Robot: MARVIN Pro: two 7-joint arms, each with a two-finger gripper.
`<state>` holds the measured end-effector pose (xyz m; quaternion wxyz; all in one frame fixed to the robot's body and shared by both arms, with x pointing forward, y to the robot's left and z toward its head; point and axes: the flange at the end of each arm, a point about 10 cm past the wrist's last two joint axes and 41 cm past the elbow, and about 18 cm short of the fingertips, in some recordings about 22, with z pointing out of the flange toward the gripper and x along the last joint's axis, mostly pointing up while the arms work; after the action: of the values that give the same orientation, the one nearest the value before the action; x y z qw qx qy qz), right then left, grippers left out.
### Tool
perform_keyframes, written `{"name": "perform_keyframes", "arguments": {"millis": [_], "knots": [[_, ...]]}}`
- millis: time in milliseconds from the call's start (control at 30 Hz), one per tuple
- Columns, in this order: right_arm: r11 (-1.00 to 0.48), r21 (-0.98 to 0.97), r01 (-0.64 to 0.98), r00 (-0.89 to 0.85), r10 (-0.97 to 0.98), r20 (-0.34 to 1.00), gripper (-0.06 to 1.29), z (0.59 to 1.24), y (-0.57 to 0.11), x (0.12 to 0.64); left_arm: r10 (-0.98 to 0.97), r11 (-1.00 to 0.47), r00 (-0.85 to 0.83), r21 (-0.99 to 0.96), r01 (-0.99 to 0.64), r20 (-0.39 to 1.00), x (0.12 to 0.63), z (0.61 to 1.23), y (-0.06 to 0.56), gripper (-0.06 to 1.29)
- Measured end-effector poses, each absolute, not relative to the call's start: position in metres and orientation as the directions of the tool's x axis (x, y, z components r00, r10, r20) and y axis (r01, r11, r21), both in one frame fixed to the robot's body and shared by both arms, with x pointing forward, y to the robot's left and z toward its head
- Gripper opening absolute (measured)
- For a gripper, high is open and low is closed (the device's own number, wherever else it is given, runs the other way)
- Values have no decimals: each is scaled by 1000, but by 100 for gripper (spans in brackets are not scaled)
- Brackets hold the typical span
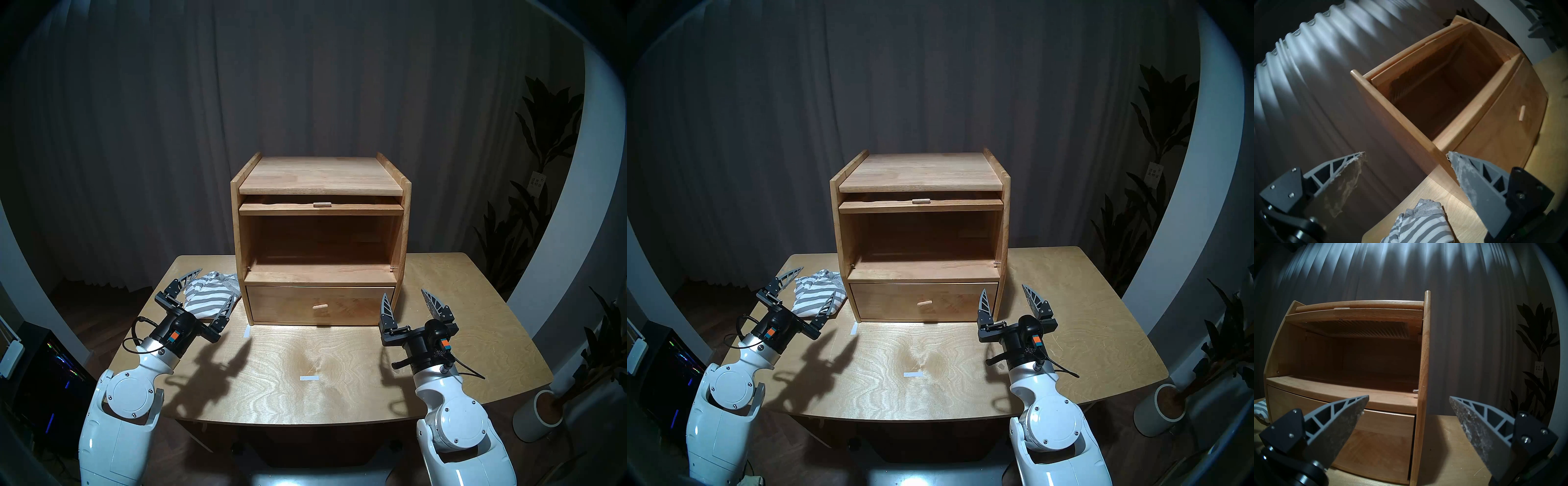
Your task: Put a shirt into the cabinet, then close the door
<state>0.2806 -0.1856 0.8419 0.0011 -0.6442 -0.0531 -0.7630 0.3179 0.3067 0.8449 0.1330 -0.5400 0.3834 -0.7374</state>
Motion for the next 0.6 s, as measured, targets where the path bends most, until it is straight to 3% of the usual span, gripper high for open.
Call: {"name": "perform_keyframes", "arguments": {"millis": [600], "knots": [[-994, 79, 70, -172, 66, 983, 125, 843, -186, 281, -733, -259, -534, -899, -354, 422, 342, 823, 358, 121]]}}
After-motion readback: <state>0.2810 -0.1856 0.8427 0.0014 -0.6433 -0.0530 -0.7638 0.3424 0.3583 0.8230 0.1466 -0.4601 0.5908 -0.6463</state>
